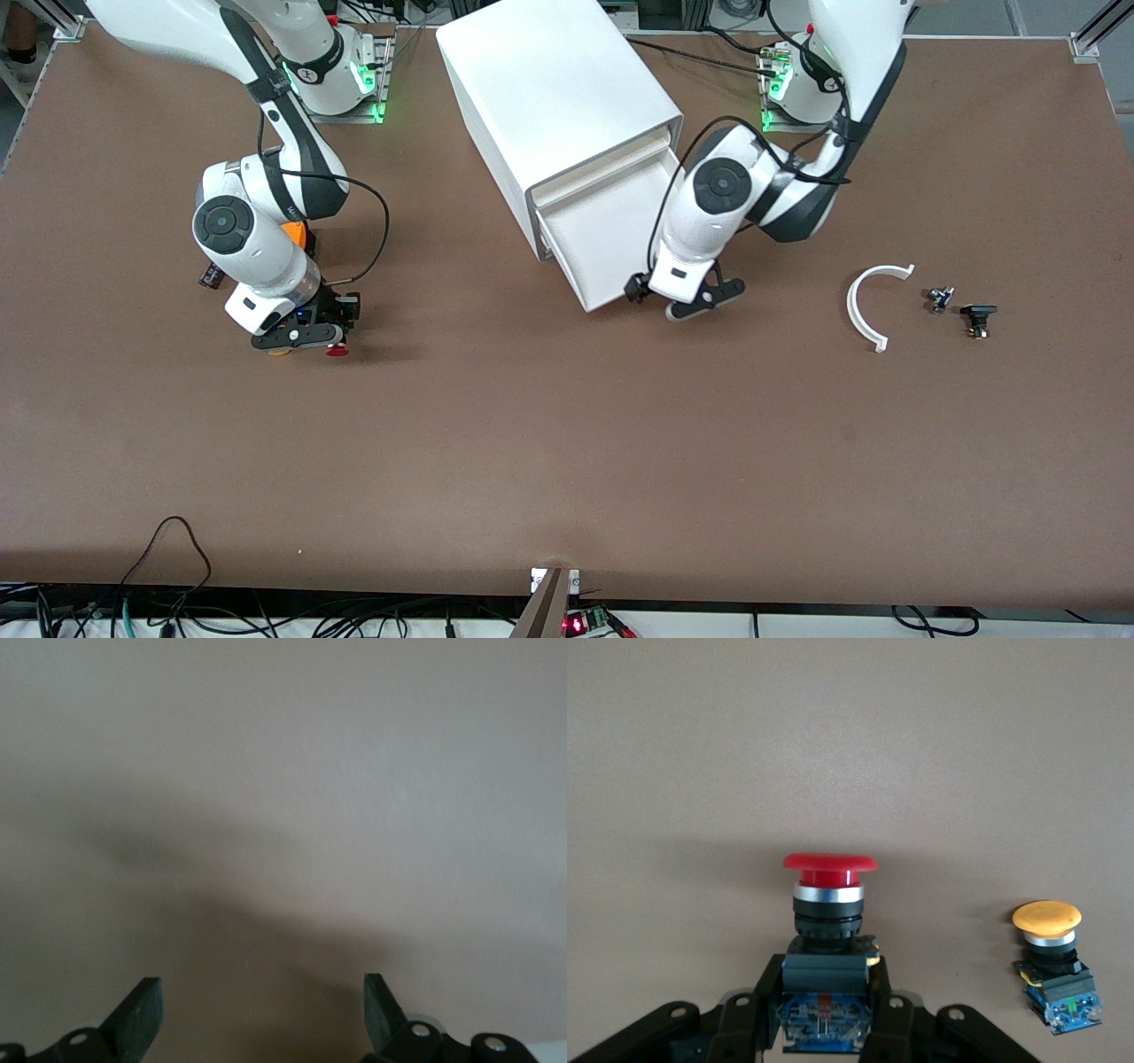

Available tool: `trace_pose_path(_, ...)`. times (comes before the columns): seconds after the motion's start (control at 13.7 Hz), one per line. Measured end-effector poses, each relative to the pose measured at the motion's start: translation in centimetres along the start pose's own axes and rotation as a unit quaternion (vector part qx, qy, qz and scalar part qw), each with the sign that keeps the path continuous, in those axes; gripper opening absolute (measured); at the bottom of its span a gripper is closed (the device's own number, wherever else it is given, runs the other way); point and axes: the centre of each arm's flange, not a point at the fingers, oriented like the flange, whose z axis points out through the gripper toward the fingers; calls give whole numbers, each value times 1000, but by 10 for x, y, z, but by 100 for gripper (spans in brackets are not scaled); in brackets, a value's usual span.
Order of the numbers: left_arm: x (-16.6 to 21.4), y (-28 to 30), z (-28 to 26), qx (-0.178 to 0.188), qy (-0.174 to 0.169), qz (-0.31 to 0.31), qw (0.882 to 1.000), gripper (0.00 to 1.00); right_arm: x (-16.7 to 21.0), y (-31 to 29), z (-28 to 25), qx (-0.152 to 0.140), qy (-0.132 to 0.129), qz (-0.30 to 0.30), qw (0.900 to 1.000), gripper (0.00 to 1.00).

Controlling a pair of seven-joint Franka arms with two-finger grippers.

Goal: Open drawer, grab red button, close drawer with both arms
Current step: 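Set the red button on the table and open the right gripper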

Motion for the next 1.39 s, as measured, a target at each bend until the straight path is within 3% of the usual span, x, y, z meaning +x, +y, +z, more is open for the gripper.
trace_pose_path(0.15,-26,2,-1,4,-5,20,1000,100,1,0,-4,0,4,7,1000,52)
trace_pose_path(0.36,-71,3,0,12,-14,54,998,100,8,3,-19,-1,16,14,1000,85)
trace_pose_path(0.51,-99,7,3,16,-22,77,997,100,17,8,-35,-4,20,19,1000,100)
trace_pose_path(0.88,-127,13,5,17,-28,101,994,100,55,17,-111,-12,5,38,999,100)
trace_pose_path(1.09,-124,12,3,15,-27,99,995,100,71,18,-171,18,-3,65,998,100)
trace_pose_path(1.24,-102,6,-8,6,-17,80,997,100,75,19,-208,24,-17,71,997,100)
trace_pose_path(1.39,-51,-11,-33,-15,6,34,999,100,75,22,-245,23,-32,72,997,100)
